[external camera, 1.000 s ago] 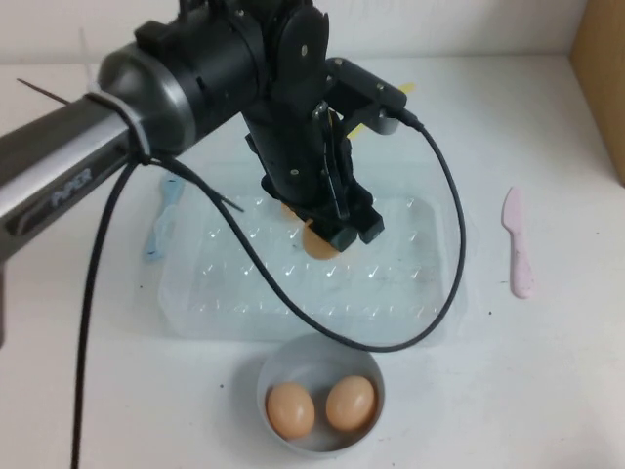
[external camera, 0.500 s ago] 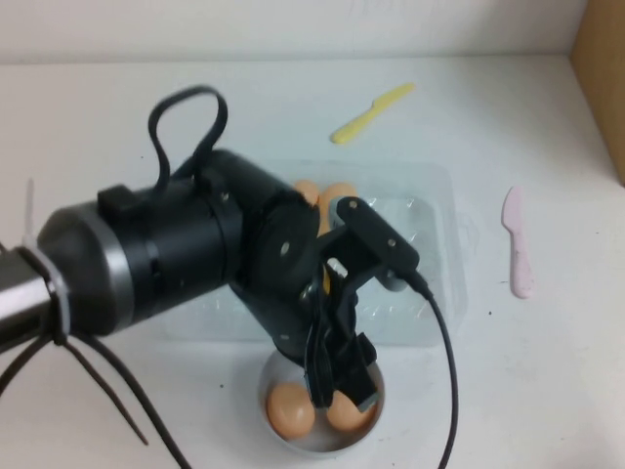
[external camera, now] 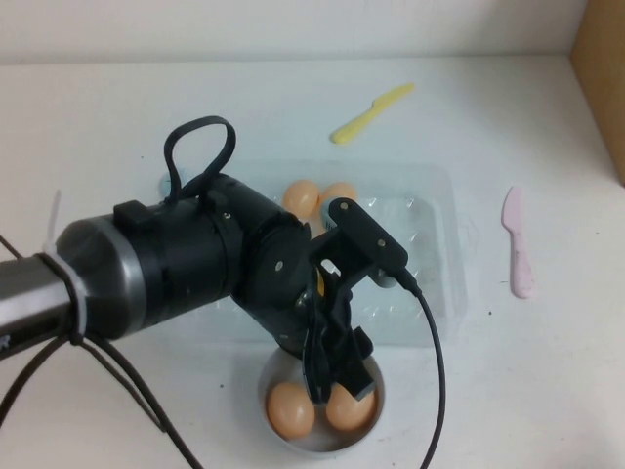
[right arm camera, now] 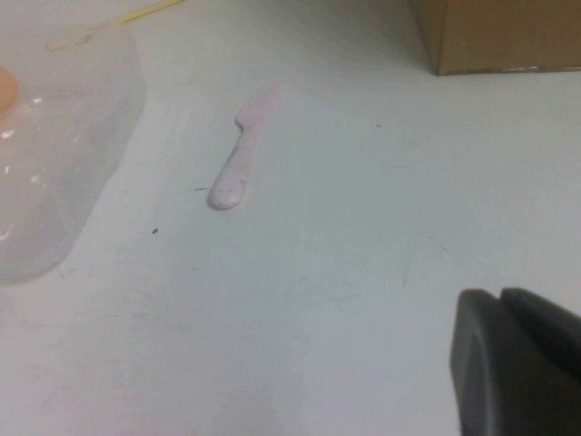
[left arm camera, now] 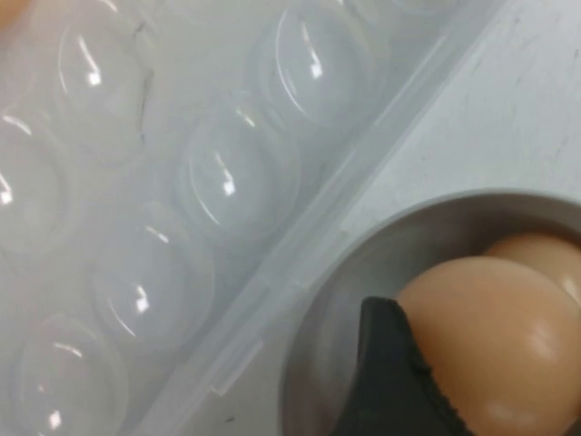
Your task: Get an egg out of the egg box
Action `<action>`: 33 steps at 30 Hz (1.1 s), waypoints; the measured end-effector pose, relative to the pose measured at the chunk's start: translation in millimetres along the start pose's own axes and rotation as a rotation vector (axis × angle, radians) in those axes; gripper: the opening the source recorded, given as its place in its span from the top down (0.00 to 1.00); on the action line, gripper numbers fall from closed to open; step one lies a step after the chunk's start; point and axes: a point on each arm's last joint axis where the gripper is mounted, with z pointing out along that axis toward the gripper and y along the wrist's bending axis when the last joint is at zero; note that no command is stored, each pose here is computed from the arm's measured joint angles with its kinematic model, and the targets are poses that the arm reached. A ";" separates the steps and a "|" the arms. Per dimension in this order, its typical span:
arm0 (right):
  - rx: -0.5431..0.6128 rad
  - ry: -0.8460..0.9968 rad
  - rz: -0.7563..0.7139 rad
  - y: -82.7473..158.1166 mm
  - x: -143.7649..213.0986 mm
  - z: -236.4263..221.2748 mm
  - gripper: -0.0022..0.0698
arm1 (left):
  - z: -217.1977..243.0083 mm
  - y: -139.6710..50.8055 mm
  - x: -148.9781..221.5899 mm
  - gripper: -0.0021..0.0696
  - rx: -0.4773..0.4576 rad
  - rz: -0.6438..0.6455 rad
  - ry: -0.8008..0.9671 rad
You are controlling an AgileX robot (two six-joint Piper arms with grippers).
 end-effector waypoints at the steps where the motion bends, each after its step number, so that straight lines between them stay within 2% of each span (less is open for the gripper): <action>1: 0.000 0.000 0.000 0.0 0.0 0.0 0.99 | 1.8 0.0 0.7 0.45 0.000 0.001 0.006; 6: 0.000 0.000 0.000 0.0 0.0 0.0 0.99 | 6.1 -0.6 4.7 0.33 0.001 0.001 0.014; 12: 0.000 0.000 0.000 0.0 0.0 0.0 0.99 | -9.3 -1.7 11.2 0.33 -0.012 -0.002 -0.062; 13: 0.000 0.000 0.000 0.0 0.0 0.0 0.99 | -16.2 -1.9 12.3 0.36 -0.019 -0.001 -0.093; 15: 0.000 0.000 0.000 0.0 0.0 0.0 0.99 | -29.8 -2.9 18.2 0.47 -0.032 -0.005 -0.173; 19: 0.000 0.000 0.000 0.0 0.0 0.0 0.99 | -50.2 -7.1 44.0 0.81 -0.062 -0.021 -0.367; 21: 0.000 0.000 0.000 0.0 0.0 0.0 0.99 | -57.8 -9.7 60.1 0.90 -0.074 -0.031 -0.450; 25: 0.000 0.000 0.000 0.0 0.0 0.0 0.99 | -79.4 -14.6 89.5 0.96 -0.087 -0.047 -0.569; 33: 0.000 0.000 0.000 0.0 0.0 0.0 0.99 | -142.4 -21.1 123.0 0.97 -0.108 -0.045 -0.743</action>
